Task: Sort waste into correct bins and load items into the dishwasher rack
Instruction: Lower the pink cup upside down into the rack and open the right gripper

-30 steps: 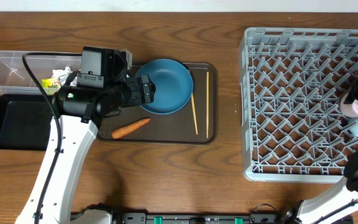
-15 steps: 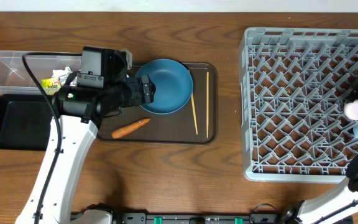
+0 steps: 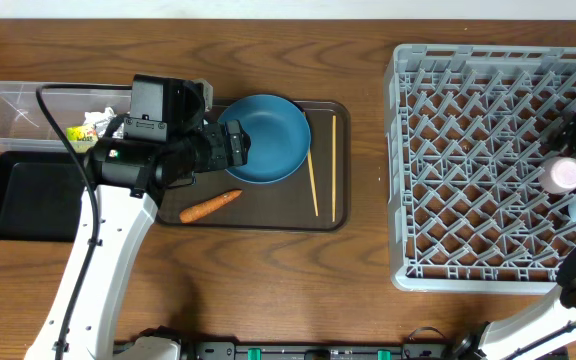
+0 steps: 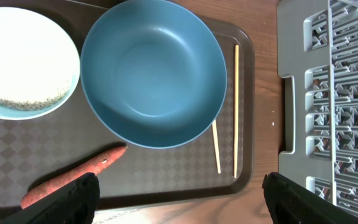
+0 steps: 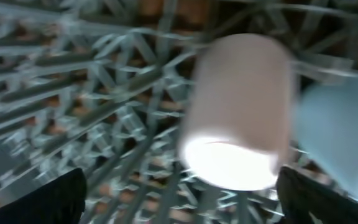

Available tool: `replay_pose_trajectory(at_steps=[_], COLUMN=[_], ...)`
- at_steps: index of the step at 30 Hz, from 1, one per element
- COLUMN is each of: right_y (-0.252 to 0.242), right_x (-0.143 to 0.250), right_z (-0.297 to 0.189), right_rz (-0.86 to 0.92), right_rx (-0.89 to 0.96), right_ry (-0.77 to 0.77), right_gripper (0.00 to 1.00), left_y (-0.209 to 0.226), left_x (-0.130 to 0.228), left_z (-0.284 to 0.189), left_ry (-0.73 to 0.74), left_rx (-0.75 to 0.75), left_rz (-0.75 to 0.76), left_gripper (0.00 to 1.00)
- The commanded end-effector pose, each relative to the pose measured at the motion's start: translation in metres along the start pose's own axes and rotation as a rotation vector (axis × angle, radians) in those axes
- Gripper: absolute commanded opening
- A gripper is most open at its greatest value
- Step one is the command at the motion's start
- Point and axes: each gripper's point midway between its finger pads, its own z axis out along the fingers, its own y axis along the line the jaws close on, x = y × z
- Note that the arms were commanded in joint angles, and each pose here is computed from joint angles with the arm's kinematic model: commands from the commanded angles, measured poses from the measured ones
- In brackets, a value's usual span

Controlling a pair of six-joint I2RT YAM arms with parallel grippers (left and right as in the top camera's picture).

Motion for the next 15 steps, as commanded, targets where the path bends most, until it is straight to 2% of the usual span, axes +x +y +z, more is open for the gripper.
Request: replay_pose_trajectory(at_steps=[1, 2, 5, 6, 9, 10, 11, 15], right_y=[0.043, 0.046, 0.045, 0.038, 0.011, 0.001, -0.003, -0.014], right_x=[-0.003, 0.001, 0.014, 0.017, 0.020, 0.019, 0.018, 0.016], right_z=[-0.028, -0.033, -0.035, -0.033, -0.023, -0.017, -0.013, 0.006], right_rz=[-0.115, -0.137, -0.162, -0.163, -0.119, -0.092, -0.075, -0.056], right_rx=[-0.176, -0.174, -0.124, -0.067, 0.100, 0.143, 0.158, 0.165], right_ry=[-0.044, -0.037, -0.004, 0.012, 0.032, 0.026, 0.019, 0.002], right_gripper=[0.86, 0.78, 0.73, 0.66, 0.35, 0.20, 0.13, 0.11], left_y=[0.002, 0.002, 0.002, 0.003, 0.003, 0.003, 0.003, 0.003], left_x=[-0.003, -0.002, -0.001, 0.000, 0.001, 0.002, 0.002, 0.002], left_z=[-0.002, -0.002, -0.002, -0.002, -0.002, -0.002, -0.002, -0.002], left_ry=[-0.010, -0.009, -0.004, -0.001, 0.006, 0.007, 0.009, 0.010], left_rx=[-0.012, -0.012, -0.014, -0.015, -0.017, -0.018, -0.018, -0.019], left_rz=[0.009, 0.009, 0.007, 0.006, 0.004, 0.004, 0.003, 0.003], left_gripper=[0.87, 0.87, 0.87, 0.87, 0.87, 0.87, 0.87, 0.87])
